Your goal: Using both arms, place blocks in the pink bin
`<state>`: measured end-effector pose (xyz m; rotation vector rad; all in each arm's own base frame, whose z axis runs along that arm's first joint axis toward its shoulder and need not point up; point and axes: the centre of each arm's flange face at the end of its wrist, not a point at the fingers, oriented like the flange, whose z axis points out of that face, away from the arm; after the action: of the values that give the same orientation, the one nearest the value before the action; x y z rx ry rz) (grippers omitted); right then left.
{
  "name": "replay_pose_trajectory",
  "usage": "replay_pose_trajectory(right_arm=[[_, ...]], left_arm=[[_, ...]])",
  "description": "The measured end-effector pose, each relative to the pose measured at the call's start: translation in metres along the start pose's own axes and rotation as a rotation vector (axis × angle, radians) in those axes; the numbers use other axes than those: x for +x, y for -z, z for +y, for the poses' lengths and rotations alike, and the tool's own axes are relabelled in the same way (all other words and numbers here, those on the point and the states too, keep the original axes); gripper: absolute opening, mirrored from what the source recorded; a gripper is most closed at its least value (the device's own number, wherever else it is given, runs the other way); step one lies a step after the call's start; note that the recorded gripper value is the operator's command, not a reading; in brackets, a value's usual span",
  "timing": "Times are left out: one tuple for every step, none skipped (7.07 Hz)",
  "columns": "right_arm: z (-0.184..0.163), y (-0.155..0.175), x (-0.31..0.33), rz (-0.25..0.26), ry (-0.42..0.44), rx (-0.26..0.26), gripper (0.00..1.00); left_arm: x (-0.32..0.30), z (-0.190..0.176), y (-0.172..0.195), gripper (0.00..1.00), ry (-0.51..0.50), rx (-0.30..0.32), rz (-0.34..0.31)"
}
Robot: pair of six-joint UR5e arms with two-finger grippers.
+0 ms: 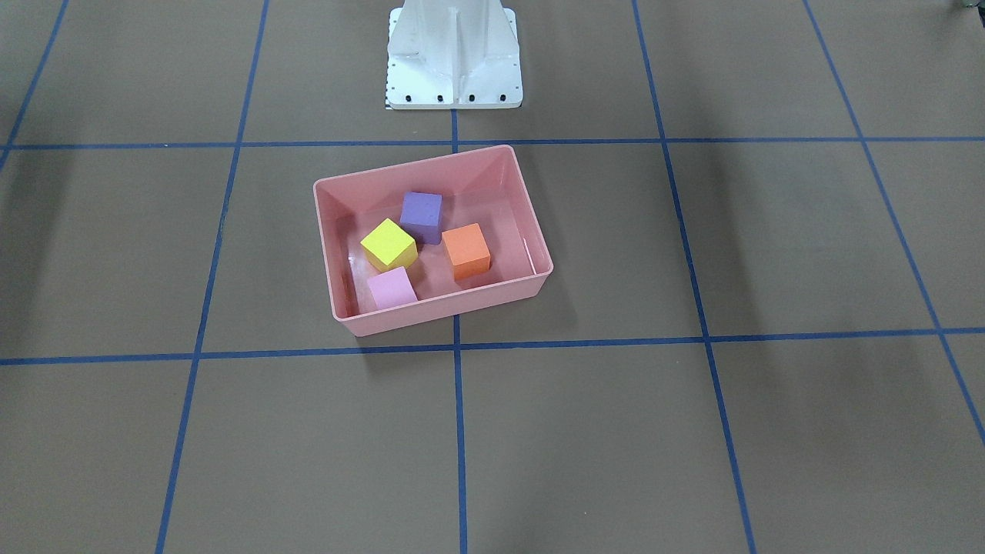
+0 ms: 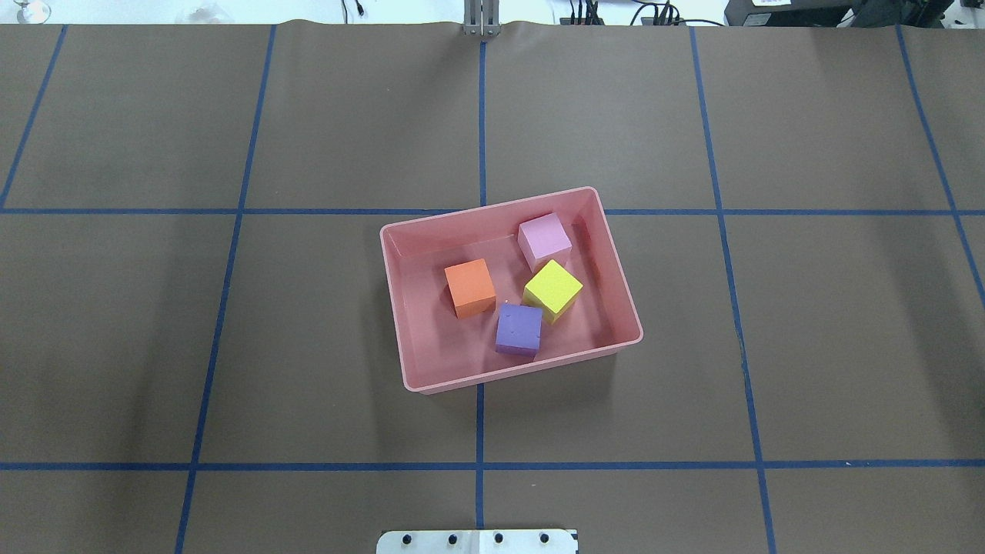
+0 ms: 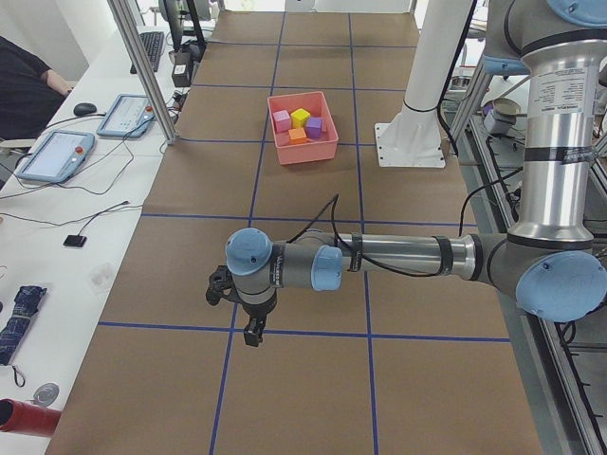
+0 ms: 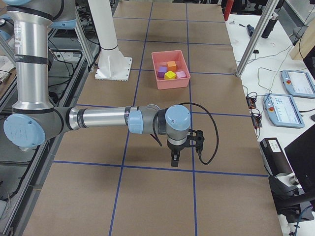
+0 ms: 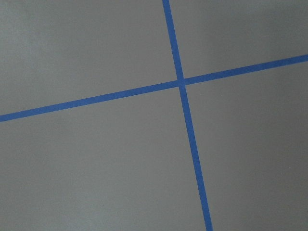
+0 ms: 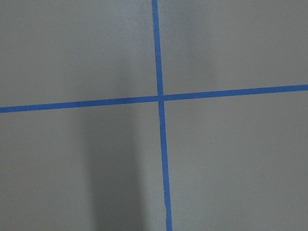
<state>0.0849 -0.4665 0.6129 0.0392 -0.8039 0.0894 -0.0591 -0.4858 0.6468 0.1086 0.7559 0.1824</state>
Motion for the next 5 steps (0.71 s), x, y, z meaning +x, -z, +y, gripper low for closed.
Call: replay_pose_trajectory(right_arm=[[-0.0004,-0.0035,0.0004,-0.001,0.005,-0.002,1.0],[-0.0008,-0.0048,-0.0001,-0.001,0.009,-0.001,1.0],[-0.0014,-0.0047,-0.001,-0.003,0.016,0.004,1.0],[-0.0018,-0.0044,-0.002,-0.007,0.022,0.009,1.0],[-0.0021,-0.0042,-0.0029,-0.012,0.026,0.012,1.0]], left_arm=[[0.0017,-0.0008,0.0018,1.0,-0.002,0.003,0.0],[0.0031,-0.0015,0.0033,1.0,-0.004,0.006,0.0],[0.0037,-0.002,0.0039,1.0,-0.005,0.007,0.001],[0.004,-0.0023,0.0043,1.0,-0.005,0.008,0.001],[0.0042,-0.0026,0.0045,1.0,-0.007,0.008,0.001]])
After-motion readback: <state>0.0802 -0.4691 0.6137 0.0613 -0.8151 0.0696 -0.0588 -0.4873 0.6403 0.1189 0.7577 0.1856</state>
